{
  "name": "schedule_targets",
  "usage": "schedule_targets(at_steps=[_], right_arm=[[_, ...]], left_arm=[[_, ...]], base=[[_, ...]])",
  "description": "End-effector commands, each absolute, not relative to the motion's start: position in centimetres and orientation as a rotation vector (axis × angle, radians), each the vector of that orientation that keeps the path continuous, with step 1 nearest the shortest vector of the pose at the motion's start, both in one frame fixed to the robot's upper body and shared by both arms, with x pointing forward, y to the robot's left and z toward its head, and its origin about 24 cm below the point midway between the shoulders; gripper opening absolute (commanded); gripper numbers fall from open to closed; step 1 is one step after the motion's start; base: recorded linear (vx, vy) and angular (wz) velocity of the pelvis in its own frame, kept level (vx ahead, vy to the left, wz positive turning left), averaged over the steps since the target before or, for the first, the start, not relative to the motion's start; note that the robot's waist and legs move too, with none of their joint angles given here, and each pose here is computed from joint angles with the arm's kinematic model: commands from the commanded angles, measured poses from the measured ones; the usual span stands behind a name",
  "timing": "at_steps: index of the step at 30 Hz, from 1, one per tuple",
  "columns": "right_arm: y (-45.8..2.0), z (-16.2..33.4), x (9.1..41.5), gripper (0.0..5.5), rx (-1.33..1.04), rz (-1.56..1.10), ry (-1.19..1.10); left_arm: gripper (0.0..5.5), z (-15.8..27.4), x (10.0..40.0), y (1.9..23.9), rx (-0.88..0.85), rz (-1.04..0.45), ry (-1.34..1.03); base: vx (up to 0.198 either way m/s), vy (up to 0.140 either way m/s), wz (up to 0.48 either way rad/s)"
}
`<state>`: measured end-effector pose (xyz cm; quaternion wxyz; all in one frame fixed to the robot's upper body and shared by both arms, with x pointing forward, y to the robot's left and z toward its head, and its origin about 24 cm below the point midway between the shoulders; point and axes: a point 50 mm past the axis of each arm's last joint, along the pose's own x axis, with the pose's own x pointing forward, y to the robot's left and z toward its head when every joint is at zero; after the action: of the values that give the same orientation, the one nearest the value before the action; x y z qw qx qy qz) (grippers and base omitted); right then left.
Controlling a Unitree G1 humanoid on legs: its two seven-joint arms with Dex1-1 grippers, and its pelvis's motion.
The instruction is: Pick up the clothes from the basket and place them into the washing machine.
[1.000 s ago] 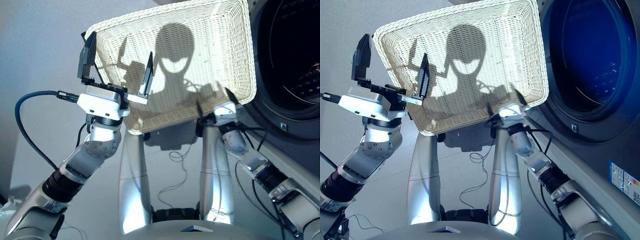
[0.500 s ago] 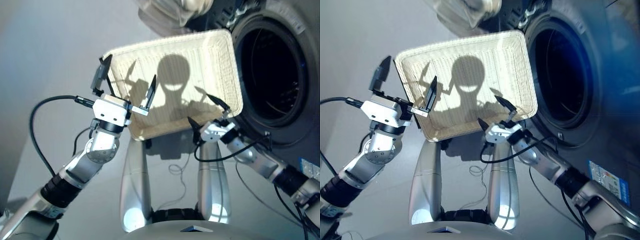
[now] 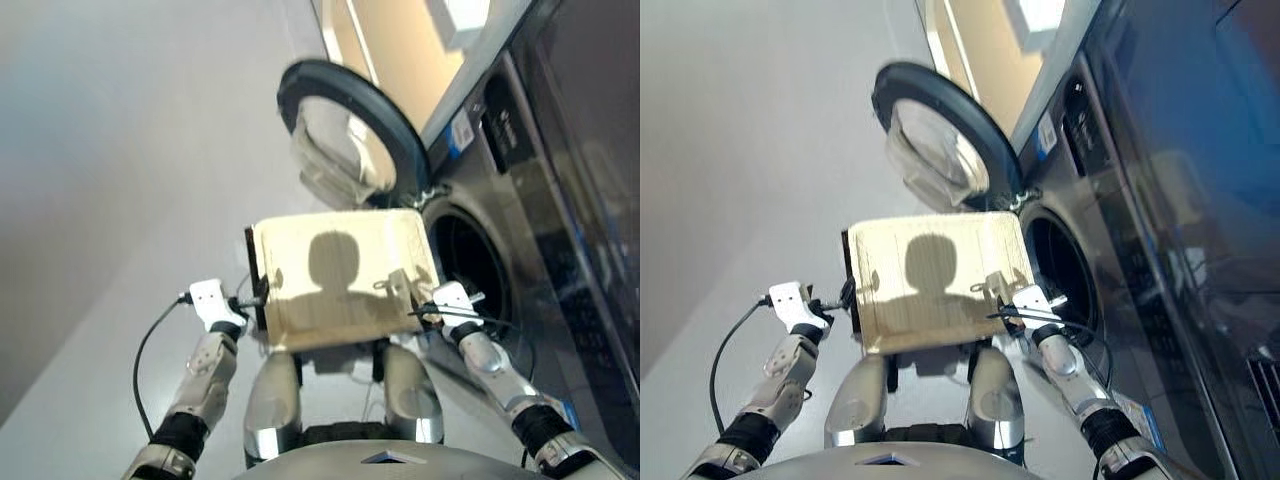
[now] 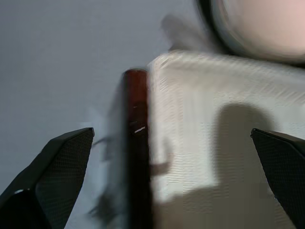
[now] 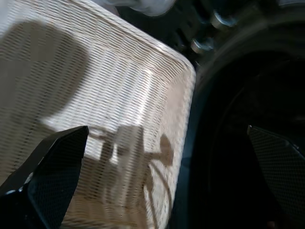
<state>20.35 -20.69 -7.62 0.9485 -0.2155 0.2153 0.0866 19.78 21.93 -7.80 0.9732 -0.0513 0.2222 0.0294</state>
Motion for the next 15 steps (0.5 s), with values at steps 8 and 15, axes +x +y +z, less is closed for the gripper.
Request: schedule_targets(at_steps=[8, 15], right_arm=[[-21.4, -12.7, 15.3, 5.5, -0.166, 0.0, 0.768], [-21.2, -14.3, 12.9, 5.5, -0.07, -0.012, 0.892]], left_arm=[[5.5, -14.1, 14.0, 21.8, 0.104, 0.061, 0.871], [5.5, -14.6, 13.2, 21.1, 0.107, 0.009, 0.914]], base=[[0.111, 0.045, -0.016], [0.065, 0.003, 0.002]])
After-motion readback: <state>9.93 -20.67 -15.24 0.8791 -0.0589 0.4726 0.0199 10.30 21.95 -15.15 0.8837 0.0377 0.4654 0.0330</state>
